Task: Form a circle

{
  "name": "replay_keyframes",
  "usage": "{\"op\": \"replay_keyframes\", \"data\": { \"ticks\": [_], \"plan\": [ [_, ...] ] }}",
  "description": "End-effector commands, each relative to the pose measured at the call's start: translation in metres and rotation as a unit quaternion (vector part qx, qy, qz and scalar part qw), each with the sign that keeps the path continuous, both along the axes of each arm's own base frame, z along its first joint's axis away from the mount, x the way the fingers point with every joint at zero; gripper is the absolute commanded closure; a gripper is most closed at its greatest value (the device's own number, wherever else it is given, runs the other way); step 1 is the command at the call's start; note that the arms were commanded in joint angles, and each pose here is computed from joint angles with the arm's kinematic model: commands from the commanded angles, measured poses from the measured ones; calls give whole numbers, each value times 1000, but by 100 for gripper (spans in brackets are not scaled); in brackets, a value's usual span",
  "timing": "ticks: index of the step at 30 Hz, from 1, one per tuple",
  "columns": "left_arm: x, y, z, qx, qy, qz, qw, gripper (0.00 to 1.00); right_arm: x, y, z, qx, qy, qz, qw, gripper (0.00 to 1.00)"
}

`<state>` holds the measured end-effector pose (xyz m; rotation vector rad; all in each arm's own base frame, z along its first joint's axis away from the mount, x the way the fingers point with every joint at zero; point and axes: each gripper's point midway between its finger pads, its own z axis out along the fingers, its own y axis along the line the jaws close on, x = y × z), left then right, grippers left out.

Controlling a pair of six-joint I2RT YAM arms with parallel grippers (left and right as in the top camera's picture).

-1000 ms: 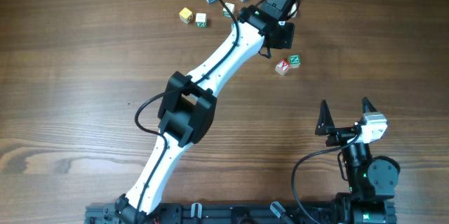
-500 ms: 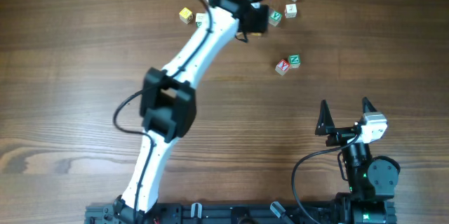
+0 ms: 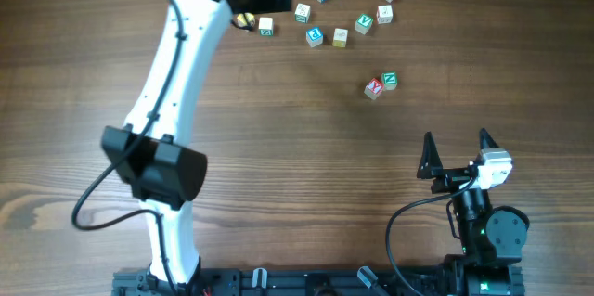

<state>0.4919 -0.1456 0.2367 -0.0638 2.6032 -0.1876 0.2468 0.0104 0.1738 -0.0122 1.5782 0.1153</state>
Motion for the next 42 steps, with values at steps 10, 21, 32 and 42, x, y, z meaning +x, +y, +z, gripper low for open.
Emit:
{"op": "replay_keyframes", "data": {
  "ticks": [10,21,32,42],
  "plan": [
    [-48,103,120,64,-116,117,984,0,0,-4,1,-5,-4,-11,1000,0],
    [-147,154,199,117,-182,182,959,0,0,2,2,578,48,6,815,0],
    [-237,171,205,128,-152,178,964,0,-7,29,14,435,57,84,895,1],
    [-243,173,209,125,-160,179,963,0,-14,25,53,294,85,56,950,1]
  ]
}}
